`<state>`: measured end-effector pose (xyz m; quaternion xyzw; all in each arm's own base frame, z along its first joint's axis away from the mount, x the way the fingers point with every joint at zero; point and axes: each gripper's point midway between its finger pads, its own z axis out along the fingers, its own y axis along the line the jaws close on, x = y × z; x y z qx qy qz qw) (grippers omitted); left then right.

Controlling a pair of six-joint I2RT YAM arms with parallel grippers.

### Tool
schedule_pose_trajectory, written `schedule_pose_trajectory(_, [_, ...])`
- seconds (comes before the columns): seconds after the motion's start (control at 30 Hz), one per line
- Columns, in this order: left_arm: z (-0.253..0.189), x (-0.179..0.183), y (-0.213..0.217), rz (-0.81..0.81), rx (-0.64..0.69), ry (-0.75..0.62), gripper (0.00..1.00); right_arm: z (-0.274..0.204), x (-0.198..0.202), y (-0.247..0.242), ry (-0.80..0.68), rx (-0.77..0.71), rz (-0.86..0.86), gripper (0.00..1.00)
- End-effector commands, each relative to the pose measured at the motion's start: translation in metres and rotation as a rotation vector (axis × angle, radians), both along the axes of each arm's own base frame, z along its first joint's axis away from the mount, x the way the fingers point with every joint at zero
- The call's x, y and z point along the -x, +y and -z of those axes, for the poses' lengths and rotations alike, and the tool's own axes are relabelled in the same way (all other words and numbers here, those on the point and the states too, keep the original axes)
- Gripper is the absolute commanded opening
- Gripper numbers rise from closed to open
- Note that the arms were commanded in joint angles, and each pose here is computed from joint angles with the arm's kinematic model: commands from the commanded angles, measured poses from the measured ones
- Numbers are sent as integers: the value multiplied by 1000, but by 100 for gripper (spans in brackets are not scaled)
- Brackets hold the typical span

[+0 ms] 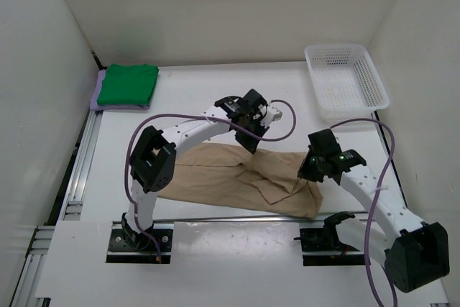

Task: Fold and stack the t-shirts
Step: Fold the other side of the tshirt into a rectangle

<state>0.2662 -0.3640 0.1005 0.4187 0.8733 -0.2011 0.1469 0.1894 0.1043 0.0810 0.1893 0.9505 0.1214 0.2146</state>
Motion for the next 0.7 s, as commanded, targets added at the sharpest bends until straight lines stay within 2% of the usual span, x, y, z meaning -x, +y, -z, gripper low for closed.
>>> schedule_pose_trajectory(0.0, [11,-19,-4,-25,-36,-48,13,5,-13,-10,7,64,38,0])
schedule_pose_trajectory(0.23, [32,-32,-2,-51,-112,-87,13,12,-46,-19,31,161,46,0])
schedule_pose_trajectory(0.43, [38,-37,0,-61,-136,-98,14,15,-64,-24,22,151,75,0])
schedule_pose_trajectory(0.5, [42,-36,0,-60,-143,-93,20,20,-67,-22,45,138,65,0])
schedule_pose_trajectory(0.53, [42,-35,-1,-56,-138,-86,27,21,-68,-19,53,131,46,2])
schedule_pose_trajectory(0.57, [42,-35,-1,-56,-138,-86,37,24,-67,-19,69,127,29,8])
schedule_pose_trajectory(0.6, [42,-35,-1,-56,-138,-86,56,23,-69,-16,72,113,22,16])
schedule_pose_trajectory(0.63, [36,-35,-2,-57,-127,-95,61,23,-66,-16,94,120,21,30])
schedule_pose_trajectory(0.67, [31,-36,-2,-58,-119,-102,65,23,-66,-16,94,120,21,33])
